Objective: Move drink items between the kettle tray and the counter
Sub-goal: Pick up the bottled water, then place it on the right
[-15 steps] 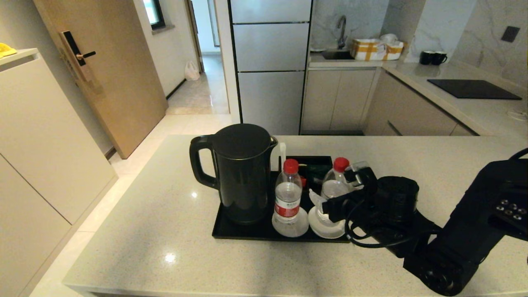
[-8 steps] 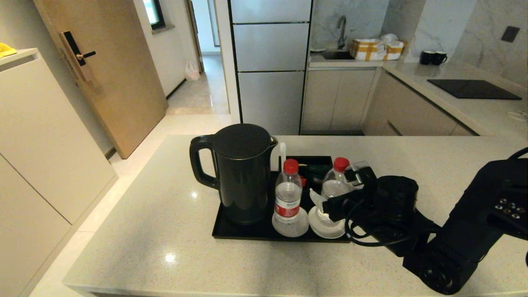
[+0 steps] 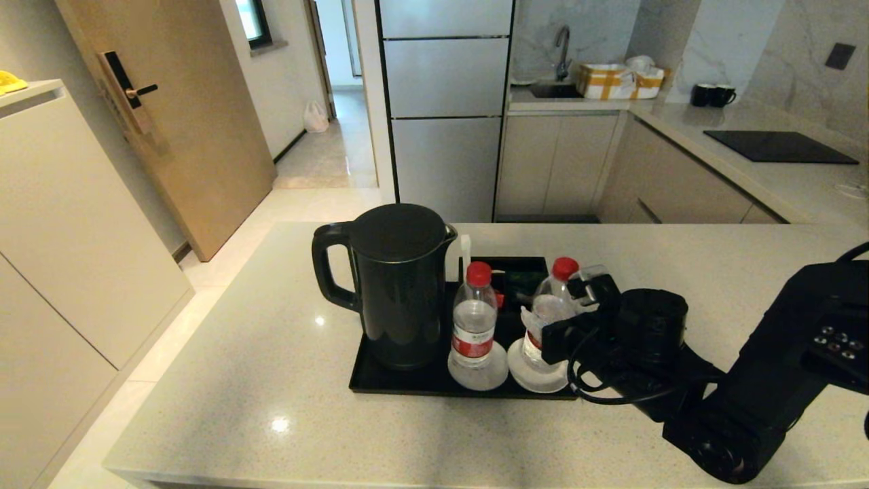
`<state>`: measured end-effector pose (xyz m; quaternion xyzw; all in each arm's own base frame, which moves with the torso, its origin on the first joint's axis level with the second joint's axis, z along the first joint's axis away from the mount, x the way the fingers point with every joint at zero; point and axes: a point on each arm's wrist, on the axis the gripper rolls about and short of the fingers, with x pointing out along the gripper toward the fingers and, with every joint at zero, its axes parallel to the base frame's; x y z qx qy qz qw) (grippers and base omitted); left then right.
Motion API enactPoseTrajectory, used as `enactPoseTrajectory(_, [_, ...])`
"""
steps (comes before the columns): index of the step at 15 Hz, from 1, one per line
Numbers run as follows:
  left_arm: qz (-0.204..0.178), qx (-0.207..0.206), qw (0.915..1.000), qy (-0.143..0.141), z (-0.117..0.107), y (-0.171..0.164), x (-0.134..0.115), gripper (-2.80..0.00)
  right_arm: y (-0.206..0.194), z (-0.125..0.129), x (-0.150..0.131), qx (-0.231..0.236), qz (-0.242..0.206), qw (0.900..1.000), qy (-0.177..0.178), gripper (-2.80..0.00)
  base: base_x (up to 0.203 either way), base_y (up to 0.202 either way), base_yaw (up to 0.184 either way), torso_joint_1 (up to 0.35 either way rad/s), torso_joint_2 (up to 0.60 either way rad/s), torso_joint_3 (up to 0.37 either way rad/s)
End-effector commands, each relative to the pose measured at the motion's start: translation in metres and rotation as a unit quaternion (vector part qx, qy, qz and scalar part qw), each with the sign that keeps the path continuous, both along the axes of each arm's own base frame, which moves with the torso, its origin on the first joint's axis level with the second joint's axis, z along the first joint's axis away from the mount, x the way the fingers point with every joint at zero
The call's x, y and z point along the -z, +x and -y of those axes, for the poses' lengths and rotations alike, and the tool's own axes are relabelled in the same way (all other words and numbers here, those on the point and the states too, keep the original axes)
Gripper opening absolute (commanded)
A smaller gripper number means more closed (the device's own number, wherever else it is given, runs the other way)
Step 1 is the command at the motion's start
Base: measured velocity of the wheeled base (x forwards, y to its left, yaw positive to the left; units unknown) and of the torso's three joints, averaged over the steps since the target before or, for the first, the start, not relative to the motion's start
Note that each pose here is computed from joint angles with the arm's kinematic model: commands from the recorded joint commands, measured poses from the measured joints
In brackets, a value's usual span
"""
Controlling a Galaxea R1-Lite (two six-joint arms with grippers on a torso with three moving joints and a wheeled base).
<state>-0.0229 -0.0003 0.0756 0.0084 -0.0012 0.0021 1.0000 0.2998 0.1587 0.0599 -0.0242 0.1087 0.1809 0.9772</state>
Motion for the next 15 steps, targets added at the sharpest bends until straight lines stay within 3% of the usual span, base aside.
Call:
enactPoseTrajectory(1, [-0.001,-0.001,1.0,0.0,0.0,0.0,0.0,-2.8,0.0,0.0,-0.003,0.001,0.006,1.0,0.003,-2.8,0.0,0.0,0.0,0.0,0.0,0.0])
enactPoseTrajectory(7, [-0.001,0.0,1.0,0.0,0.0,0.0,0.0,-2.8,0.002,0.015,-0.04,0.026,0.034,0.999,0.017,-2.8,0.0,0.0,0.0,0.0,0.0,0.0])
enactPoseTrajectory(9, [-0.001,0.0,1.0,0.0,0.0,0.0,0.0,-2.8,0.015,0.039,-0.059,0.067,0.046,0.996,0.02,-2.8,0.0,0.0,0.0,0.0,0.0,0.0])
enactPoseTrajectory(12, [-0.001,-0.001,1.0,0.0,0.0,0.0,0.0,-2.8,0.054,0.097,-0.076,0.163,0.054,0.985,0.018,-2.8,0.0,0.0,0.0,0.0,0.0,0.0])
enactPoseTrajectory(15, [-0.001,0.0,1.0,0.0,0.0,0.0,0.0,-2.8,0.09,0.131,-0.053,0.228,0.027,0.973,0.004,-2.8,0.0,0.0,0.0,0.0,0.0,0.0])
